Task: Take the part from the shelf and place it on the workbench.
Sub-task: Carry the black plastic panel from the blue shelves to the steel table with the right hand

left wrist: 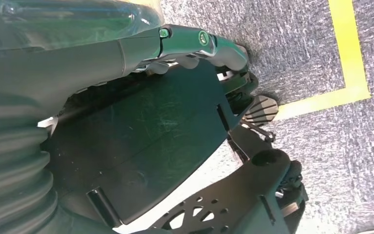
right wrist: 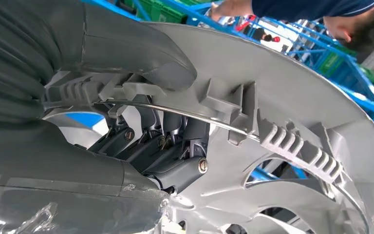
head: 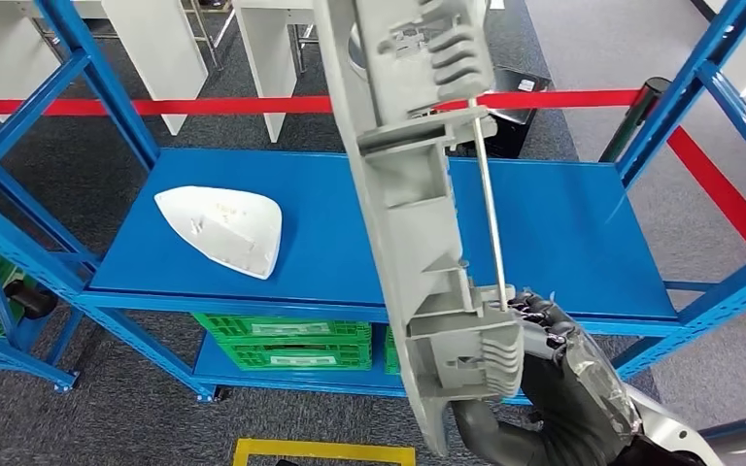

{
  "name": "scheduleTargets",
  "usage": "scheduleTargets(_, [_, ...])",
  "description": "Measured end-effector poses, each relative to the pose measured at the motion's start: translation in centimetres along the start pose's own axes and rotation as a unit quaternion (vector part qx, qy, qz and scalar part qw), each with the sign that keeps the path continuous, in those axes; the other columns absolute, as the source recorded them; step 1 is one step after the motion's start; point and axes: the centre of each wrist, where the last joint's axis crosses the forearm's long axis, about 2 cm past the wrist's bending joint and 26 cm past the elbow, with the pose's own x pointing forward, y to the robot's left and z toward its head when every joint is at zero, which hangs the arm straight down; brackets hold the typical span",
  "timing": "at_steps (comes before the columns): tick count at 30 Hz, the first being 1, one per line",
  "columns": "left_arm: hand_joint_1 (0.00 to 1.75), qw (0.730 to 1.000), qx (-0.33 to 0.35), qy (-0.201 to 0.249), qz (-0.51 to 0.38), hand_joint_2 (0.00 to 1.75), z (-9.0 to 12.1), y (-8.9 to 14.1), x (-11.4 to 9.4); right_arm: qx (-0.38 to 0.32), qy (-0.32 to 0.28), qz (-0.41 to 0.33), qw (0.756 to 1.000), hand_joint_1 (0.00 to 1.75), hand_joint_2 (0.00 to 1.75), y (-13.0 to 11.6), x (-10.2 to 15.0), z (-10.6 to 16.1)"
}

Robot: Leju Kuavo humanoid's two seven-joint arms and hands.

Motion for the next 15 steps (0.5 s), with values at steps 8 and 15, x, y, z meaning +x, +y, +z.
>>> scheduleTargets(8, [0.0,1.0,0.003,-0.009,0.002,1.75,-0.21,0.24,0.55,0.0,0.001,-0.001,1.0,1.75,1.75,0.02,-0.02,0.01])
scheduleTargets(15, [0.0,1.0,0.001,0.001,0.012,1.75,0.07,0.16,-0.19,0.0,0.001,-0.003,1.0,1.75,1.75,0.01,-0.03,0.01])
